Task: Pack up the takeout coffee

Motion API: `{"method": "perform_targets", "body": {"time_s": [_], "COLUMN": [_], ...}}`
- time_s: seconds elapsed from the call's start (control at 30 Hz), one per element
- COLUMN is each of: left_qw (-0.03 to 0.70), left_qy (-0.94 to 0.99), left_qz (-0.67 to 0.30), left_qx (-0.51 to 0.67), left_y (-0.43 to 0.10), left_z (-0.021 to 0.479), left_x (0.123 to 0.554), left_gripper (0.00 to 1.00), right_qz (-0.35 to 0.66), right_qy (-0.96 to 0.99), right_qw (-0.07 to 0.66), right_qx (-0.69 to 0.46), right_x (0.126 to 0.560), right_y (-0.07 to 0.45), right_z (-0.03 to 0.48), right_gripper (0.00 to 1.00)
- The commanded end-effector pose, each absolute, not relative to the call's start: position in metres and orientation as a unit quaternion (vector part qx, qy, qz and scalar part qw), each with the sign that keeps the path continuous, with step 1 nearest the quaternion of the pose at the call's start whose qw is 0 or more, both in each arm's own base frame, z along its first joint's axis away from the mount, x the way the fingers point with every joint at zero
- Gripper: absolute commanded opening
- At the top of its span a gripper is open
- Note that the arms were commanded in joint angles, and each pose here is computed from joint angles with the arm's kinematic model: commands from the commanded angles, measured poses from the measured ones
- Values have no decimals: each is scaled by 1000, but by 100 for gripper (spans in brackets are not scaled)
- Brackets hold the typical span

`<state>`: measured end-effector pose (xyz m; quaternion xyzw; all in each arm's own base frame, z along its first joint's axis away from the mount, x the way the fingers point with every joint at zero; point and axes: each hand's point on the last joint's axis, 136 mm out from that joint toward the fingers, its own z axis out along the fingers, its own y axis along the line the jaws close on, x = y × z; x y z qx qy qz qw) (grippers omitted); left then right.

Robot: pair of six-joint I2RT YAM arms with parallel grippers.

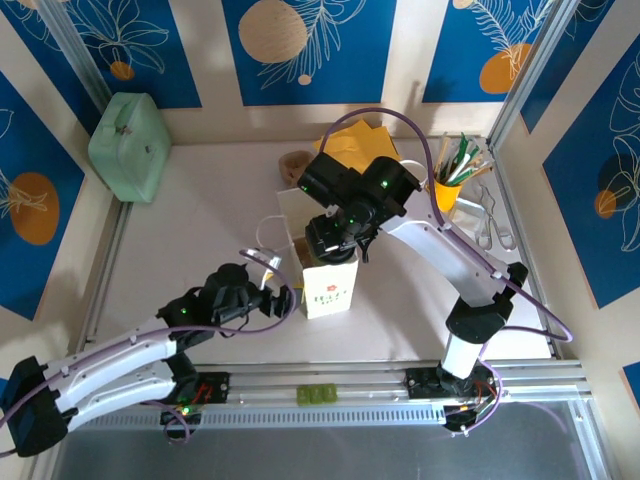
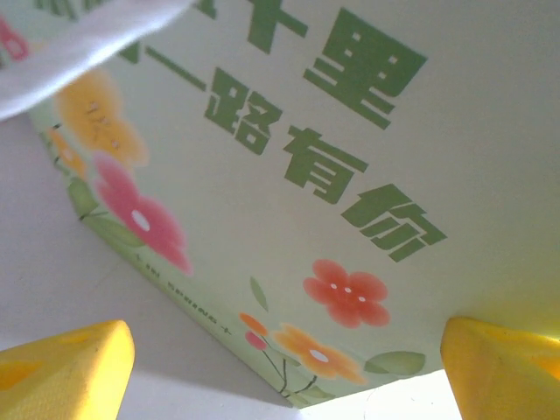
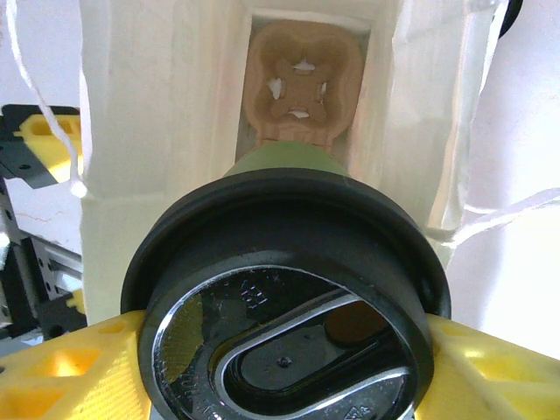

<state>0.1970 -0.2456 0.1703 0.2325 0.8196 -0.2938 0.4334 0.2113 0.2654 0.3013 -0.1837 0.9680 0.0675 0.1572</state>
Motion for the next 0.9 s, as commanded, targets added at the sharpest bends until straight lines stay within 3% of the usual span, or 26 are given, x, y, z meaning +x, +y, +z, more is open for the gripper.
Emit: {"method": "perform_targets", "body": {"time_s": [0.0,0.6,0.87], "left_qw": [455,462,484], "left_qy": [799,796,778], "left_qz": [-295,-241,-259], "left_qx": [259,308,306], "left_y": [-260,-236,-224], "left_z": [178,178,195], "left_x": [196,182,172], "left_gripper": [91,93,94], "right_qz": [76,38,11], "right_qy": [968,962,962], "right_qw": [142,91,63], "right_qx": [-191,-254,-264], "right_x": [209,215,218], "right_y": [268,280,276], "right_z": [300,276,261], "right_gripper": [66,65,65]}}
